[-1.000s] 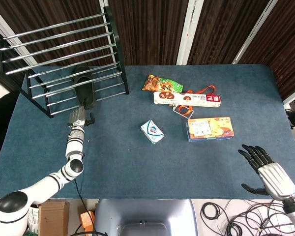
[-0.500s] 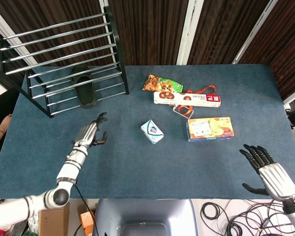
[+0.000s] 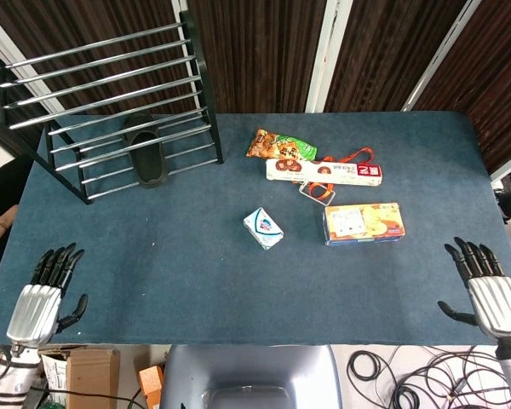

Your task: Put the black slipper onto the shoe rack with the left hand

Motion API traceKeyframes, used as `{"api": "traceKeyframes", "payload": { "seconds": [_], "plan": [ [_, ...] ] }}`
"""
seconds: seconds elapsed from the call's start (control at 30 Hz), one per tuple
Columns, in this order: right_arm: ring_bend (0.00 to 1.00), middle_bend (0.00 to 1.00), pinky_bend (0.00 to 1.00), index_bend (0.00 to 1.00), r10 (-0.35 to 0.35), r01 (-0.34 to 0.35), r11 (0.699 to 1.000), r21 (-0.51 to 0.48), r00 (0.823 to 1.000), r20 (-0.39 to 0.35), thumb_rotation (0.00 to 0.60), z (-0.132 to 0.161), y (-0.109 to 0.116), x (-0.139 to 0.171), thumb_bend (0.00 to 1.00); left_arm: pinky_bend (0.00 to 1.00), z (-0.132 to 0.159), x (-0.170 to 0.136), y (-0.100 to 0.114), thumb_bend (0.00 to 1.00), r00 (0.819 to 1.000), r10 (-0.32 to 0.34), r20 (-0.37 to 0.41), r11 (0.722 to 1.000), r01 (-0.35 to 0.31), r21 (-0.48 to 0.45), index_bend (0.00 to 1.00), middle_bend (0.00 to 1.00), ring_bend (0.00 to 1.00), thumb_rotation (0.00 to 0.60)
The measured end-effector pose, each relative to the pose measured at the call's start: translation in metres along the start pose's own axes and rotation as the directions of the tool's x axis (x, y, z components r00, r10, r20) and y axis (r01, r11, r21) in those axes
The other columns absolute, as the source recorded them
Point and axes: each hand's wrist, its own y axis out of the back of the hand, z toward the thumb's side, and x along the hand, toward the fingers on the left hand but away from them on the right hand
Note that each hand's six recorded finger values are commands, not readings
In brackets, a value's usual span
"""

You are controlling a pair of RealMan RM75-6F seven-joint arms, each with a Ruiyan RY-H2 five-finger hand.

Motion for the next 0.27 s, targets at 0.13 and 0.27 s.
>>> {"api": "traceKeyframes", "payload": {
  "seconds": [0.13,0.27],
  "plan": [
    [0.0,0.0,0.0,0.0,-0.002,0.002,1.0,0.001,1.0,-0.002,0.6,0.004,-0.002,-0.002,0.11,0.04,0.001,-0.017,-0.007,0.44,0.998,-0.046,0.034,0.998,0.045,0.038,0.0,0.0,0.0,0.6],
    [0.0,0.0,0.0,0.0,-0.025,0.024,0.999,-0.022,0.999,-0.025,0.6,0.007,0.002,0.0,0.11,0.04,-0.005,-0.02,-0.012,0.44,0.997,-0.076,0.019,0.996,0.075,0.056,0.0,0.0,0.0,0.6]
  ]
}}
